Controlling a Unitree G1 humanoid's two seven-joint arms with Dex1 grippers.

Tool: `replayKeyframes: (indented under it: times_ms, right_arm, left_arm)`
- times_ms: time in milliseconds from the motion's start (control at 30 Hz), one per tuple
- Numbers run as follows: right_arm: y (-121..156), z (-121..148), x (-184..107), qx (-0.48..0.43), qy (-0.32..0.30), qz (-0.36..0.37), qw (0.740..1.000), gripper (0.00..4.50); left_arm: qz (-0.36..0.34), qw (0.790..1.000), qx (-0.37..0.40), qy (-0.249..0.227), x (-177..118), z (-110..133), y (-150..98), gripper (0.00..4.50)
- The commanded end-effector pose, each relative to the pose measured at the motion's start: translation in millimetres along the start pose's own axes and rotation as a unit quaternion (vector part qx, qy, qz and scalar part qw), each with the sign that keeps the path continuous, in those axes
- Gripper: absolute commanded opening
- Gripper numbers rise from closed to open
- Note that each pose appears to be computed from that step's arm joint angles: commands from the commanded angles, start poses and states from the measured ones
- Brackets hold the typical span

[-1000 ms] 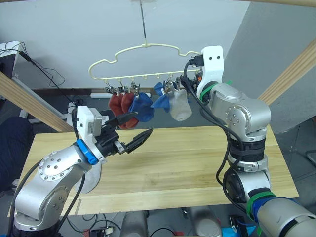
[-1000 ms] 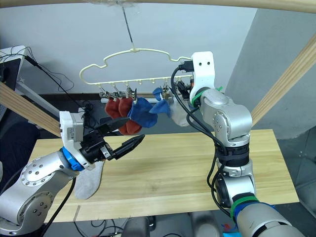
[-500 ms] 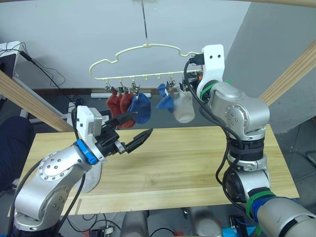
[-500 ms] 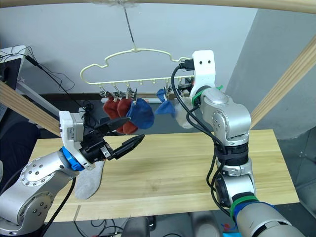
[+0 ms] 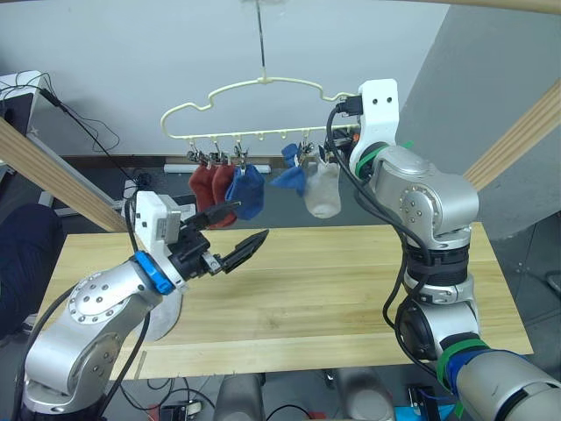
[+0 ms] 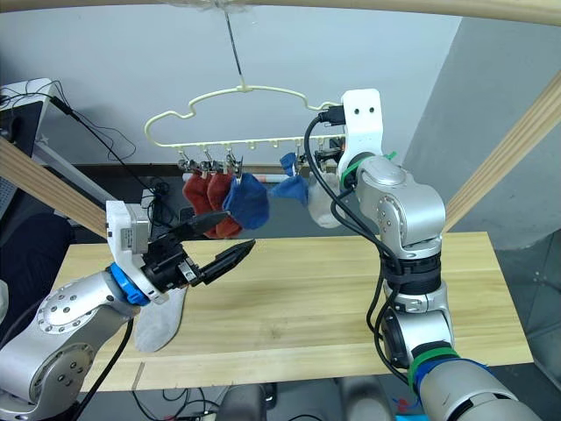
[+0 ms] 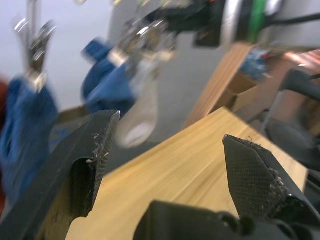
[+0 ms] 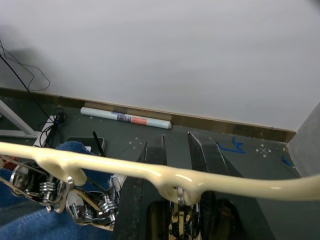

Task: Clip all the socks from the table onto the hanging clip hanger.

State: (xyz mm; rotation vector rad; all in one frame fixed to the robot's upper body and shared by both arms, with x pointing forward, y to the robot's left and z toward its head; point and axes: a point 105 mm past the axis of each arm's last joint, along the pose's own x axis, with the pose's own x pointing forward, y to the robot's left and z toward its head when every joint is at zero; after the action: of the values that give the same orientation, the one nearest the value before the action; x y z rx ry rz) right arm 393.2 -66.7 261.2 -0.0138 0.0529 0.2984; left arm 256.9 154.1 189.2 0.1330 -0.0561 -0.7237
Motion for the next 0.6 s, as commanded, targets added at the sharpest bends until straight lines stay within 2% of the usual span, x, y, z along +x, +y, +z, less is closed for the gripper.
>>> replayKeyframes:
  times_ms: [33,100,133,200,300,367,467,600]
  right_arm:
    - [-2,15,-5,0.0,-0.032,-0.004,0.999,0.6]
    - [-2,15,-6,0.0,-0.031,-0.004,1.0,0.6]
    - [-2,15,-6,0.0,-0.031,-0.004,1.0,0.6]
    - [-3,14,-7,0.001,-0.03,-0.005,1.0,0.6]
    - [-3,14,-8,0.001,-0.029,-0.006,1.0,0.6]
    - [-3,13,-8,0.001,-0.029,-0.006,1.0,0.6]
    - [-4,12,-9,0.002,-0.028,-0.009,1.0,0.6]
    - [-6,11,-11,0.004,-0.026,-0.012,1.0,0.57]
  left_arm:
    - [0.064,0.996,-0.016,0.053,-11,-16,19,3.8]
    - [0.108,0.988,-0.023,0.111,-20,-35,33,3.8]
    - [0.146,0.976,-0.024,0.157,-29,-51,44,3.8]
    - [0.195,0.957,-0.021,0.215,-42,-70,58,3.8]
    - [0.241,0.929,-0.011,0.28,-57,-88,71,3.8]
    - [0.245,0.922,-0.01,0.299,-60,-93,73,3.8]
    - [0.292,0.897,-0.005,0.331,-75,-104,90,3.8]
    - [0.317,0.885,-0.012,0.341,-81,-111,101,4.48]
